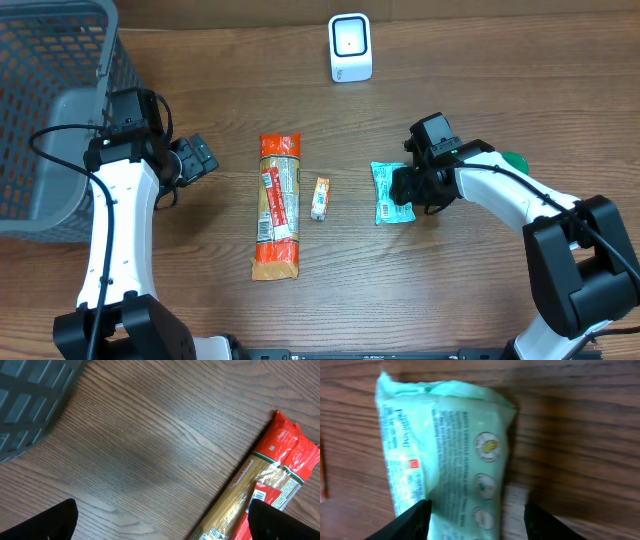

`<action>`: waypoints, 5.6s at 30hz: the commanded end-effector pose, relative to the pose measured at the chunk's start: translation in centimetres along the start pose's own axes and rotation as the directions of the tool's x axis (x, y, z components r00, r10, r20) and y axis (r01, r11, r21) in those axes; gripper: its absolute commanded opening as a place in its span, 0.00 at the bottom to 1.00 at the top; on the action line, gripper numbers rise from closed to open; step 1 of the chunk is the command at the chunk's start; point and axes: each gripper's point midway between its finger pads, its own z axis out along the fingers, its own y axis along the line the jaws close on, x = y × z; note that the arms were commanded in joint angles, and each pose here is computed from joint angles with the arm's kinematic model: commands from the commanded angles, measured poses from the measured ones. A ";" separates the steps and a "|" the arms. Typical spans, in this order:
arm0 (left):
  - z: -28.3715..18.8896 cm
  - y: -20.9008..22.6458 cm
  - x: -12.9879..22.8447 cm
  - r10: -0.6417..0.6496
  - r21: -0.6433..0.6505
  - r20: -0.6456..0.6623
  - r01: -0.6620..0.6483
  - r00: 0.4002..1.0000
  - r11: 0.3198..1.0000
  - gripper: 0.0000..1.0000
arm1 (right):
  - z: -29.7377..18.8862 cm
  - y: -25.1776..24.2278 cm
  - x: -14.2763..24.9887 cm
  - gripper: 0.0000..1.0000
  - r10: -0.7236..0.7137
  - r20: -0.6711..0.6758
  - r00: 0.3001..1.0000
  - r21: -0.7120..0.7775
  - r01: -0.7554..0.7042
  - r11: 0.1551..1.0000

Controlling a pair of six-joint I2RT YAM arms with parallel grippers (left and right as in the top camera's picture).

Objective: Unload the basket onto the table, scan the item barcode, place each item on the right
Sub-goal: 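Lower the right gripper and grasp the light-green packet, then lift the light-green packet and carry it to the scanner, then hold the light-green packet in front of the scanner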

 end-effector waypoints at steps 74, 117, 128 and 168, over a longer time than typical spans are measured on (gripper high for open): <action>0.0 0.1 0.0 -0.006 -0.005 0.003 0.006 1.000 1.000 1.00 | -19.2 5.7 -4.7 0.03 -0.199 0.347 0.916 -0.007 0.215 0.977; 0.0 0.1 0.0 -0.006 -0.005 0.003 0.006 1.000 1.000 1.00 | -20.9 10.6 -28.6 0.04 -0.731 0.470 0.495 0.869 -0.112 0.483; 0.0 0.1 0.0 -0.006 -0.005 0.003 0.006 1.000 1.000 1.00 | -14.1 11.6 -31.0 0.04 -0.817 0.402 0.412 0.915 -0.183 0.358; 0.0 0.1 0.0 -0.006 -0.005 0.003 0.006 1.000 1.000 1.00 | -3.4 12.4 -32.3 0.04 -0.886 0.342 0.314 0.908 0.131 0.397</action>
